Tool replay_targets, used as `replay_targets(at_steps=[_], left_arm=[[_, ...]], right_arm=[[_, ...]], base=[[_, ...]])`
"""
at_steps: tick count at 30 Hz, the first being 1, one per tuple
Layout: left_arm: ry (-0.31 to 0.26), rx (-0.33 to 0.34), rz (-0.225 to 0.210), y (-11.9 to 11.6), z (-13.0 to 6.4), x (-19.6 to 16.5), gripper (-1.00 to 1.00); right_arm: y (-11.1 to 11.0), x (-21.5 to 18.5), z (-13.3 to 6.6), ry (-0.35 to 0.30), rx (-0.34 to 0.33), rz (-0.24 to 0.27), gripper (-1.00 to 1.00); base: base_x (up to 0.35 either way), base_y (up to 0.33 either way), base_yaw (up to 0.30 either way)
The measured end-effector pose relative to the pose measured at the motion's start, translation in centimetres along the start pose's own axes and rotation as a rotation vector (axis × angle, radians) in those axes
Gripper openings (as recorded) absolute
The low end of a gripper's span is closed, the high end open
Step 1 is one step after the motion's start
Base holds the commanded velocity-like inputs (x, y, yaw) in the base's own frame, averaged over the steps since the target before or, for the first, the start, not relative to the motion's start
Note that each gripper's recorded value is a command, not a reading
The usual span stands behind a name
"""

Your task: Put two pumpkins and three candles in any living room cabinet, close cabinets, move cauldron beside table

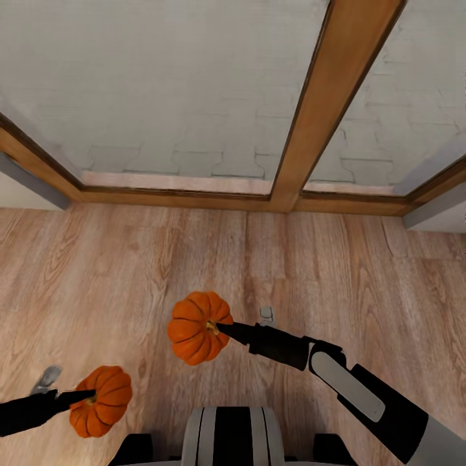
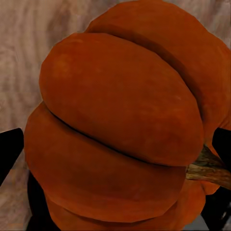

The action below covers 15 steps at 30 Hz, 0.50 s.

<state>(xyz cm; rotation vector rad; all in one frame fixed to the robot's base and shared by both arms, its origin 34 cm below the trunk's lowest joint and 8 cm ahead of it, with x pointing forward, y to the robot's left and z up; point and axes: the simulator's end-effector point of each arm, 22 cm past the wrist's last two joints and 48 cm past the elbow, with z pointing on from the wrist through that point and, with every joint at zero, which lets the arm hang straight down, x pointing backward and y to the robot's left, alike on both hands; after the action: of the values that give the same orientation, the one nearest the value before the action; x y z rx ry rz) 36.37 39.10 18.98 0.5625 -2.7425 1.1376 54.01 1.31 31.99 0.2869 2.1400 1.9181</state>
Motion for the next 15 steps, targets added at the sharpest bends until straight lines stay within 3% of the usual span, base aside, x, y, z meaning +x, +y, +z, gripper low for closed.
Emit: replay_targets(at_steps=[1, 3, 5, 15], left_arm=[[-0.031, 0.076, 0.021, -2.2, -0.2, -1.8, -1.00], [-0.043, 0.383, 0.023, -8.8, -1.7, -2.0, -1.00], [-0.026, 0.337, 0.027, -8.0, -1.5, -1.6, -1.00], [-0.049, 0.352, 0.051, -9.1, -2.3, -2.2, -1.00]], right_arm=[[0.2, -0.1, 0.0, -0.002, -0.002, -0.002, -1.00], [0.2, -0.1, 0.0, -0.002, 0.000, -0.005, -1.00], [0.6, -0.3, 0.0, -0.003, -0.003, -0.010, -1.00], [2.0, -0.8, -0.1, -0.007, -0.013, -0.036, -1.00]], base=[[0.000, 0.000, 0.000], [0.000, 0.000, 0.000], [0.000, 0.000, 0.000], [0.000, 0.000, 0.000]])
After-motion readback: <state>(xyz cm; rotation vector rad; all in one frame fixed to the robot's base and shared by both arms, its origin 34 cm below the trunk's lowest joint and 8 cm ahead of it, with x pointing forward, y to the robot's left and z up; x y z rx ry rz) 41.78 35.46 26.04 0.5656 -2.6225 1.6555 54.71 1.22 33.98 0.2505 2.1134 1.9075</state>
